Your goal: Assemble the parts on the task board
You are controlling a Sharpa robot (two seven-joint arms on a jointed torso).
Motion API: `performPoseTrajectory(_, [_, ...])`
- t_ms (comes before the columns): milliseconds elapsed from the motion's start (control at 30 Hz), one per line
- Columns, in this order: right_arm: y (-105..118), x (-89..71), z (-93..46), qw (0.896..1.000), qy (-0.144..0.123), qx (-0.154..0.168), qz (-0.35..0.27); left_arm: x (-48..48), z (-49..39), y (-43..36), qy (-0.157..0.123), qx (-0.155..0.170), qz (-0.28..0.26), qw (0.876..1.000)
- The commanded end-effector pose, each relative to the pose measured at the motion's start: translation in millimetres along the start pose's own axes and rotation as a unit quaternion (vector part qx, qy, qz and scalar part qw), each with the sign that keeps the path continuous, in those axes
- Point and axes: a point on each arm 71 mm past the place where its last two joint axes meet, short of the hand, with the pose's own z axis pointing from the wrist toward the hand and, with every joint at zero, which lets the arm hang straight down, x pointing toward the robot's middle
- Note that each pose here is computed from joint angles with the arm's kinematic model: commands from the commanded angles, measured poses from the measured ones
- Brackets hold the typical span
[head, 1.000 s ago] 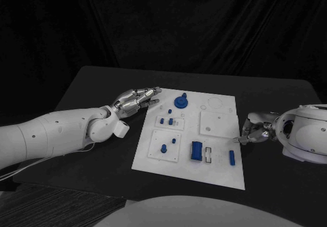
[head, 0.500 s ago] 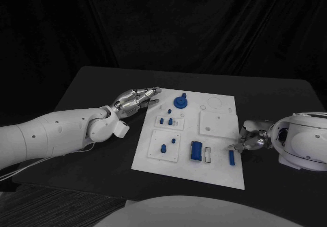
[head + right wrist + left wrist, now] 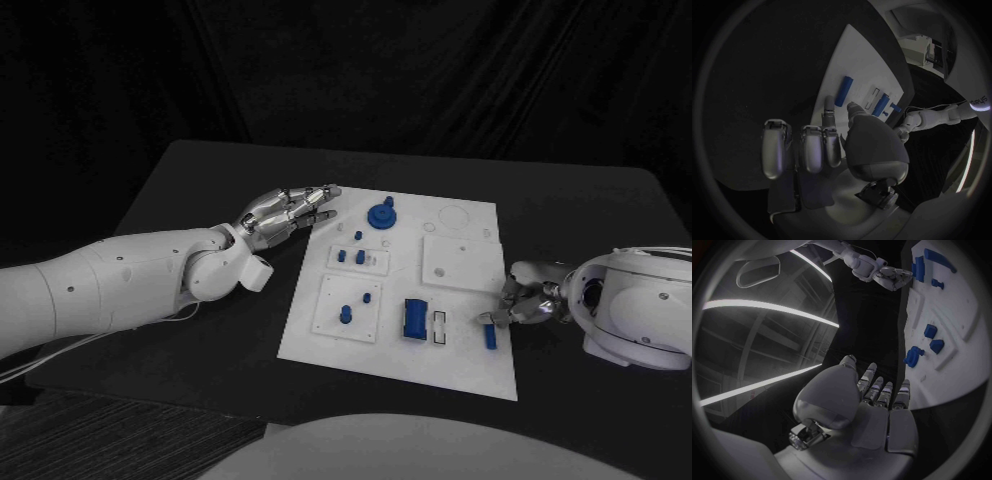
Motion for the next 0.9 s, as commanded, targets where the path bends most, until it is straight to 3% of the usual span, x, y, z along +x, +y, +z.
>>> performPoseTrajectory(33, [-0.7,4.7,1.6,1.000,-0.001,0.008,0.007,1.9,0.9,-0.1,0.004,0.005,-0.007,1.000])
performPoseTrajectory(333, [1.4,19.2,7.9,1.000,0.011,0.008,0.003,1.1,-0.6,-0.3,0.003,0.004,-0.006,1.000])
performPoseTrajectory(667, [9.2,20.1,6.6,0.998,-0.022,-0.007,0.059,1.4,-0.5,0.0,0.004,0.003,-0.007,1.000])
performPoseTrajectory(900, [12.5,20.5,2.0,0.994,-0.031,-0.015,0.108,0.5,-1.0,0.0,0.003,0.003,-0.007,1.000])
